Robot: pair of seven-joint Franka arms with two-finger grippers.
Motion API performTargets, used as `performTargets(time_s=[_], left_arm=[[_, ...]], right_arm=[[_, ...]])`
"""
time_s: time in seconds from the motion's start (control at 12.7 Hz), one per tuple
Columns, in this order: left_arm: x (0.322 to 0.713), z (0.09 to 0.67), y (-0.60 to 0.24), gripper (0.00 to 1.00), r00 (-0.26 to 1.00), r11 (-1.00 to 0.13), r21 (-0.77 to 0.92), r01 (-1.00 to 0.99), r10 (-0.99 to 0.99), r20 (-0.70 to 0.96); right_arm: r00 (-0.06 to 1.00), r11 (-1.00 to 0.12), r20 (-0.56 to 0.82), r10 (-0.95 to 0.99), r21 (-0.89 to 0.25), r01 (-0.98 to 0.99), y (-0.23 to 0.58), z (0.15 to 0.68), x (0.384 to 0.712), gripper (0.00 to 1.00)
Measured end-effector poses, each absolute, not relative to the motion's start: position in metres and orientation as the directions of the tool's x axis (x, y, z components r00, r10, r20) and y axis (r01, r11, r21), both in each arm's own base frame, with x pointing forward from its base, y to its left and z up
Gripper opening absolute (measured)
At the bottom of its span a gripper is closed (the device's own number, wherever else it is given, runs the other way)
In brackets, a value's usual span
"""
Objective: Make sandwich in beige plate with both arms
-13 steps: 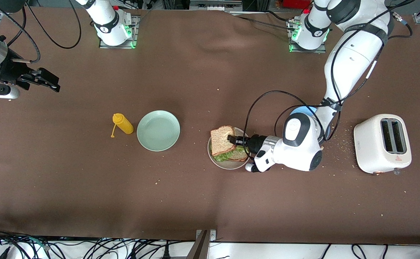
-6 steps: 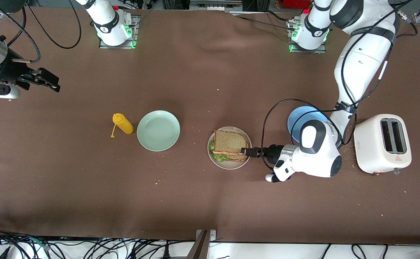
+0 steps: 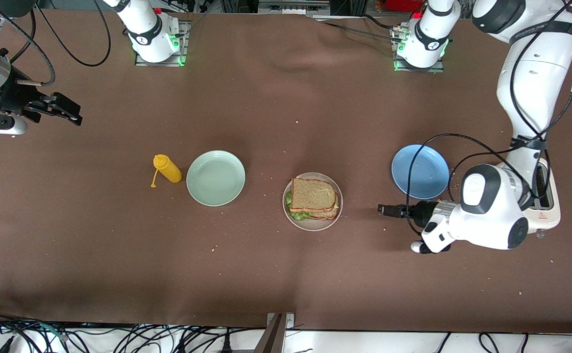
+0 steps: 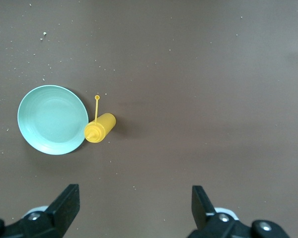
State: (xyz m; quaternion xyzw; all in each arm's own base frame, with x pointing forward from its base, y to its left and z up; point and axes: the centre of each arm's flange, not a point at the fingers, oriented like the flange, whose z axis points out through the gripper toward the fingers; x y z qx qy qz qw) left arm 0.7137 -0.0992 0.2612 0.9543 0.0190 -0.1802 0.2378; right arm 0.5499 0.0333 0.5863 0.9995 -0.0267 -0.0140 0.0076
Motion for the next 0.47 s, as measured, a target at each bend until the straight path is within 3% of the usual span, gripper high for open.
performTargets(time_s=[0.47], left_arm=[[0.708,0.297,-0.059,1.00,0.925,-0.902,0.412,0.130,-0.040,-0.378]], right_arm=[[0.998,-0.998,-0.028,-0.054,0.016,-0.053,0.033,0.586,0.550,1.00]])
